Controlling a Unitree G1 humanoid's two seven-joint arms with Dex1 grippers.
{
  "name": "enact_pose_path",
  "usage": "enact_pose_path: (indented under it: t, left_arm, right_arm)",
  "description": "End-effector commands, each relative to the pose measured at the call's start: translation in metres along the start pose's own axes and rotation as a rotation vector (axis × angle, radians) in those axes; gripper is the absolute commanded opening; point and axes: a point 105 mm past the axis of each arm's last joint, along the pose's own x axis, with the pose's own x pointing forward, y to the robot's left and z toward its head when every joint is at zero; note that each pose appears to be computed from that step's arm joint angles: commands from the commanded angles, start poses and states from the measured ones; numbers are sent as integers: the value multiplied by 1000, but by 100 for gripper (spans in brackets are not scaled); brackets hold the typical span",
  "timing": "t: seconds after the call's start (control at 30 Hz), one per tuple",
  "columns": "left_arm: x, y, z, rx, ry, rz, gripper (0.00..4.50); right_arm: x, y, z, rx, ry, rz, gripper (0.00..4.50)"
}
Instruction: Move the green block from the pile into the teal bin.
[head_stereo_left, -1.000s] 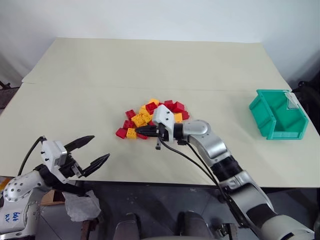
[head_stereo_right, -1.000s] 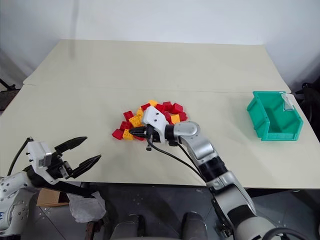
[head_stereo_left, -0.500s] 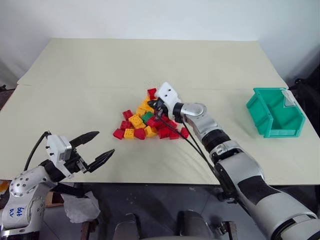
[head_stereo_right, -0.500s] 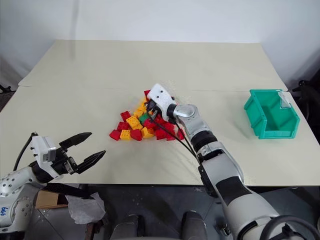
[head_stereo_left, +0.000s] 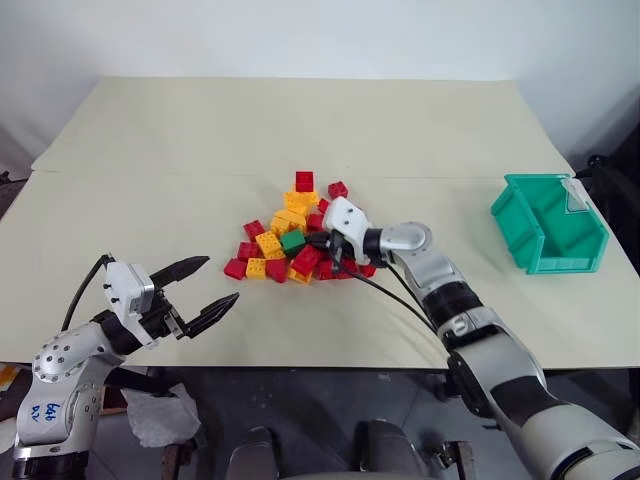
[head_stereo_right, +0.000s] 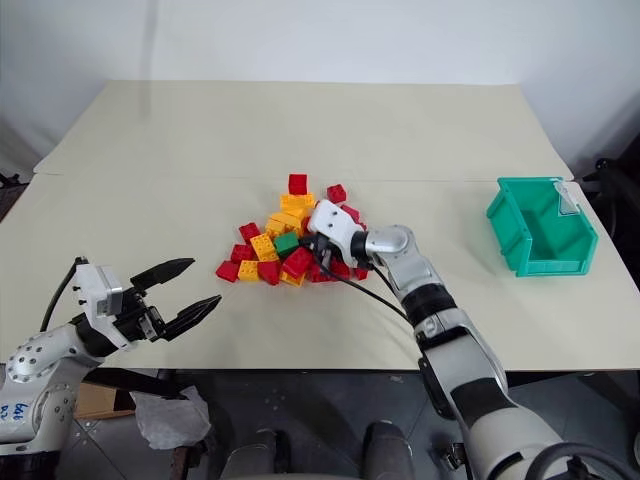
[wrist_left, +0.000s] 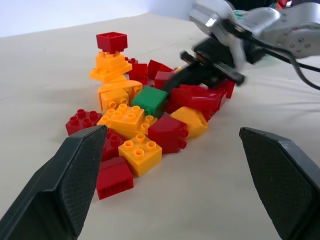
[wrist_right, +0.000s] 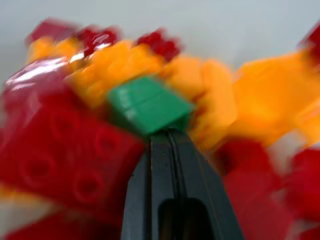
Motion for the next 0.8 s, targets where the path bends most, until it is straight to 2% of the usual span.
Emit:
enact_pose_path:
  t: [0.03,0.17,0.33,0.4,0.57,0.67,0.8]
  left_arm:
    - [2,-2,5,19,-20,-5,450]
    - [2,-3,5,15,-21,-8,450]
    - [-1,-1,6,24,-15,-6,450]
    - [-5,1,7,32,-4,3,450]
    - [-15,6,4,10,9,35,450]
    - [-20,12,1,13,13,79,450]
    - [-26,15,0,18,12,107,450]
  right_arm:
    - [-19,7,1,-14,25,43,2]
    - [-32,7,6,-10,28,47,2]
    - [-59,-10,18,-11,-26,-19,2]
    - [-81,-10,25,17,-82,-1,2]
    - [-132,-9,12,90,-87,-29,2]
    - [-156,-17,3,133,-93,-139,54]
    - [-186,-13,-17,181,-56,-191,184]
